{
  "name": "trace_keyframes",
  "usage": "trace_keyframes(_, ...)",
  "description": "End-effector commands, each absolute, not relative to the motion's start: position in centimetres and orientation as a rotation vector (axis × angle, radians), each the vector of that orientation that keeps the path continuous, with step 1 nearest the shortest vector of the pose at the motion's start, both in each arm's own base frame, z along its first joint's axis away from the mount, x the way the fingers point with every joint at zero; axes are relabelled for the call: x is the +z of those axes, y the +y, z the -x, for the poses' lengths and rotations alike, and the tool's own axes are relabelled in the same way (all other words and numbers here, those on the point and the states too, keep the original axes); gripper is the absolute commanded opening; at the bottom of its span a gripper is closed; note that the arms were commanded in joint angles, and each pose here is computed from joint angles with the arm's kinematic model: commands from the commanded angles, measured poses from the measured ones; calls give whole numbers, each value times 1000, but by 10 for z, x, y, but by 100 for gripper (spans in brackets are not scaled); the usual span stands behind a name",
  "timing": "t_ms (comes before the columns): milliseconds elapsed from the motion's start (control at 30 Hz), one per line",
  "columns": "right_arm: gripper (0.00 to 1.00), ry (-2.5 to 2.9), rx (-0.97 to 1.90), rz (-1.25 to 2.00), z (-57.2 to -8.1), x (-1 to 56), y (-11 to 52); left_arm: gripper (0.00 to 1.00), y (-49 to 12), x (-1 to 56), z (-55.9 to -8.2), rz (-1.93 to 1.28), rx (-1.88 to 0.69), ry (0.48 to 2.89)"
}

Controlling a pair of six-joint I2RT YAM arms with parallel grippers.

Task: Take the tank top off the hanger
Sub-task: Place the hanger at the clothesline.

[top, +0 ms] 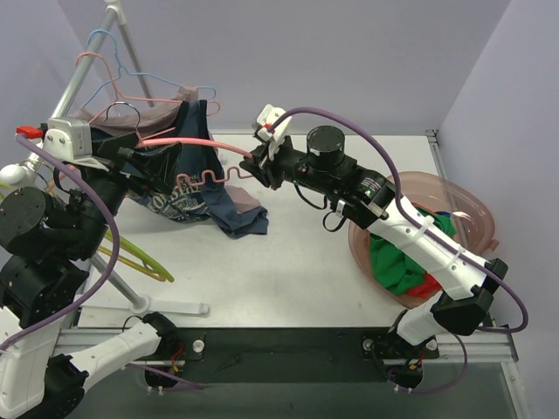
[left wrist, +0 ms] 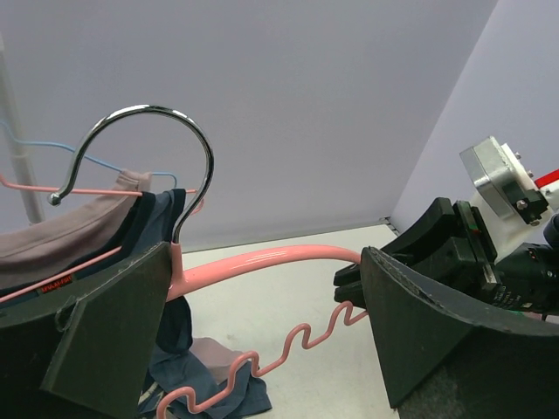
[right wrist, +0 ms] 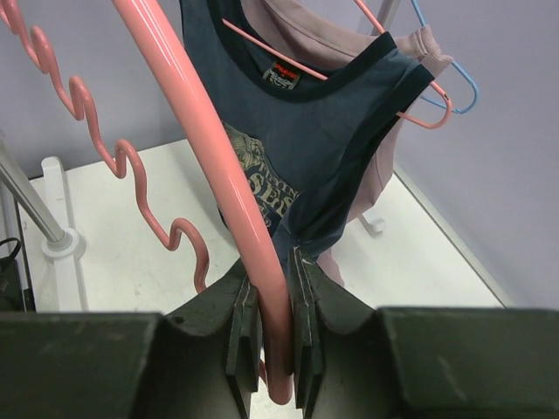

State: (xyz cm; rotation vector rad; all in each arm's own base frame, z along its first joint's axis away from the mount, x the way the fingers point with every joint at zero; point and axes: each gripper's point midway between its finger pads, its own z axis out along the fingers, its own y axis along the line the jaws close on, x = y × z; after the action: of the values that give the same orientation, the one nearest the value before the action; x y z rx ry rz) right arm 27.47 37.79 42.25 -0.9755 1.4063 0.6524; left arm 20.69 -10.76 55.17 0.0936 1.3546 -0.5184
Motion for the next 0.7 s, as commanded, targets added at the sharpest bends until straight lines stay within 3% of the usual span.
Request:
trace_keyframes(0,0,1306,755,813,-284,473,382,97,-130,536,-192,-180,-647,1398)
trace_keyframes(367,0,1354,849,627,-302,461,355,97,-146,507,-206,-266,-607,1458)
trace_keyframes(533,0,1400,918,623,-294,427,359,97,-159,494,-223,-334,-559,1494)
trace_keyframes(667,0,1441,926,595,-296,411,352,92,-170,484,-227,-398,-559,1515)
